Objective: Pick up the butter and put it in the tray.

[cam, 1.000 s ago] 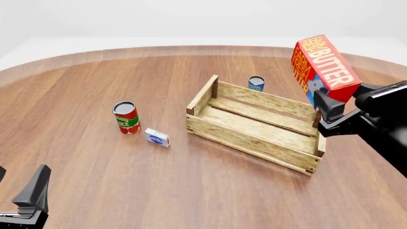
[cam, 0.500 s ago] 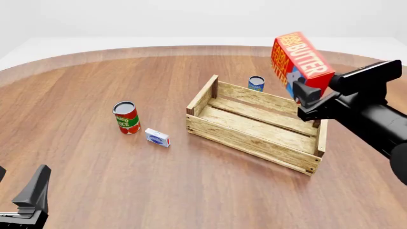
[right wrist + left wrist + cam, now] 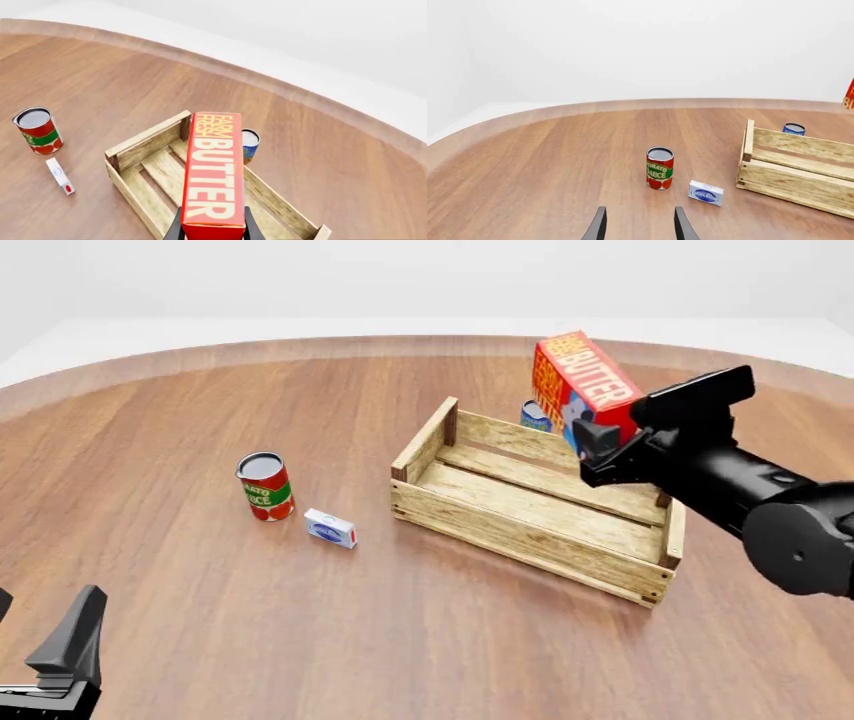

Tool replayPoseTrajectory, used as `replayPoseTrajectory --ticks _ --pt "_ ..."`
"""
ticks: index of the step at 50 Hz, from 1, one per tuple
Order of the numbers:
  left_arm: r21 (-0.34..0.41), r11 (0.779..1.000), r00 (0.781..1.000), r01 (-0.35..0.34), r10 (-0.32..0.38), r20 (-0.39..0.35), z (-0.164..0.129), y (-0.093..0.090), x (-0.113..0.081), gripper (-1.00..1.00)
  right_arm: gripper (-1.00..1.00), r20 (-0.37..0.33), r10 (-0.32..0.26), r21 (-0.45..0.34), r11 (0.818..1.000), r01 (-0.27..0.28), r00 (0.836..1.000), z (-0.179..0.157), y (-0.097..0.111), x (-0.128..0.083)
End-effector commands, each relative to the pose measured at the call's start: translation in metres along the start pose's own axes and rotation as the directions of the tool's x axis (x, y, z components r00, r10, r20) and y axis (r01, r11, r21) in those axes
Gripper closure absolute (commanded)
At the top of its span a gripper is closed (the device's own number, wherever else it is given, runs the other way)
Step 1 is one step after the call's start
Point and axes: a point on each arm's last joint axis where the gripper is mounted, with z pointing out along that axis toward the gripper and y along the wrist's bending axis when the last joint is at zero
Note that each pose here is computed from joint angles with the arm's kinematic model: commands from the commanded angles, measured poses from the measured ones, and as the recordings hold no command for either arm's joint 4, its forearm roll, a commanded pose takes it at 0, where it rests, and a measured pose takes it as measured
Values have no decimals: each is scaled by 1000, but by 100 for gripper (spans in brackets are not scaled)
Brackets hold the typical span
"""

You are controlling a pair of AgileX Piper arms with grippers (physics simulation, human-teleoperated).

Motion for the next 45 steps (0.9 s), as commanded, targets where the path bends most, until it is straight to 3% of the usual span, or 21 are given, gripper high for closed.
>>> replayPoseTrajectory --ticks 1,45 --pt "0 1000 1000 0 0 0 0 0 0 -100 100 -8 33 -2 999 -33 999 19 1 2" --pt "0 1000 1000 0 0 0 0 0 0 -100 100 -95 66 9 998 -66 993 85 -1 30"
